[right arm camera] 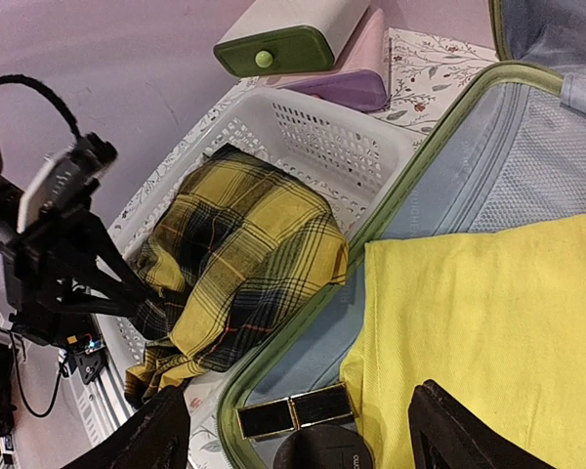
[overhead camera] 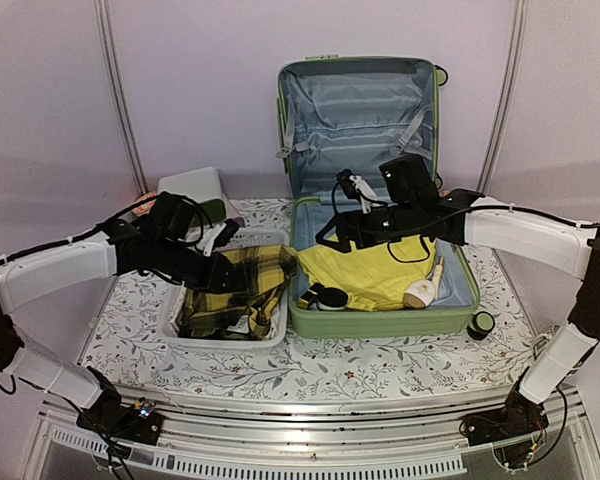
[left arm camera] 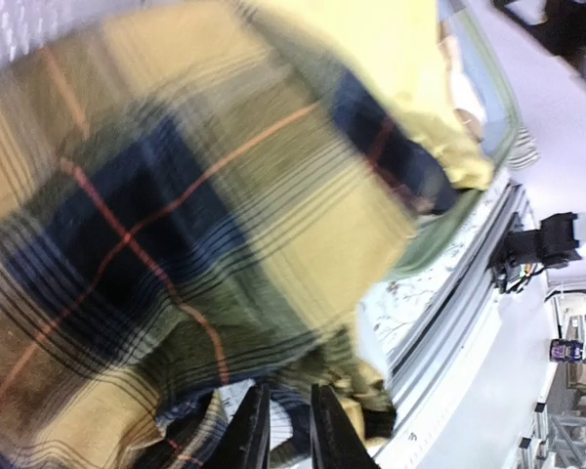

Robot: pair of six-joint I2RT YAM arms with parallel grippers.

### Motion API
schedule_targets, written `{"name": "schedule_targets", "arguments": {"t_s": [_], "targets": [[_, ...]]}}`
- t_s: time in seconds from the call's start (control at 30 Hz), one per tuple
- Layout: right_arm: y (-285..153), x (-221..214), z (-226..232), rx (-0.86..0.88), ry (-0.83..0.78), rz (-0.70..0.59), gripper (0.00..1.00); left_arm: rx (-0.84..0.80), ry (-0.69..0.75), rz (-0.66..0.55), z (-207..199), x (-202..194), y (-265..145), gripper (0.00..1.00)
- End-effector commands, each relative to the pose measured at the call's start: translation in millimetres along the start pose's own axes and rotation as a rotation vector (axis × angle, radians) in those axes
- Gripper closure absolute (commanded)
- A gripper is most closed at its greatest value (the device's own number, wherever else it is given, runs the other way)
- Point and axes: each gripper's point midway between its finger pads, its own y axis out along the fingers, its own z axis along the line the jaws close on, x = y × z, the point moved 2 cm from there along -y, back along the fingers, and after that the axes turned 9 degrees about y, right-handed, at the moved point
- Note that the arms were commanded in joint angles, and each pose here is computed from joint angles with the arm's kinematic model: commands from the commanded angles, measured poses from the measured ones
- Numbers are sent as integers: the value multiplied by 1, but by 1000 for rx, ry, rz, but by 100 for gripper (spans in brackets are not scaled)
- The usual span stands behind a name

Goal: Open, take out, and arrange the luggage
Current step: Adjust the clothes in the bin.

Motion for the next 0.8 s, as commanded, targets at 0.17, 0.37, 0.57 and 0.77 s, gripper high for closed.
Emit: {"name": "schedule_targets", "arguments": {"t_s": [0.17, 0.37, 0.57, 0.77], "targets": [[-22, 20, 5, -21, -13, -96, 20, -191, 53, -291, -33, 63, -15, 83], [-25, 19, 5, -27, -11, -97, 20, -292, 41, -274, -32, 83, 21, 91], [-29, 18, 2, -37, -8, -102, 20, -143, -62, -112, 30, 48, 76, 96], [-27, 16, -4, -46, 0, -94, 20, 43, -140, 43, 89, -20, 110, 98]]}}
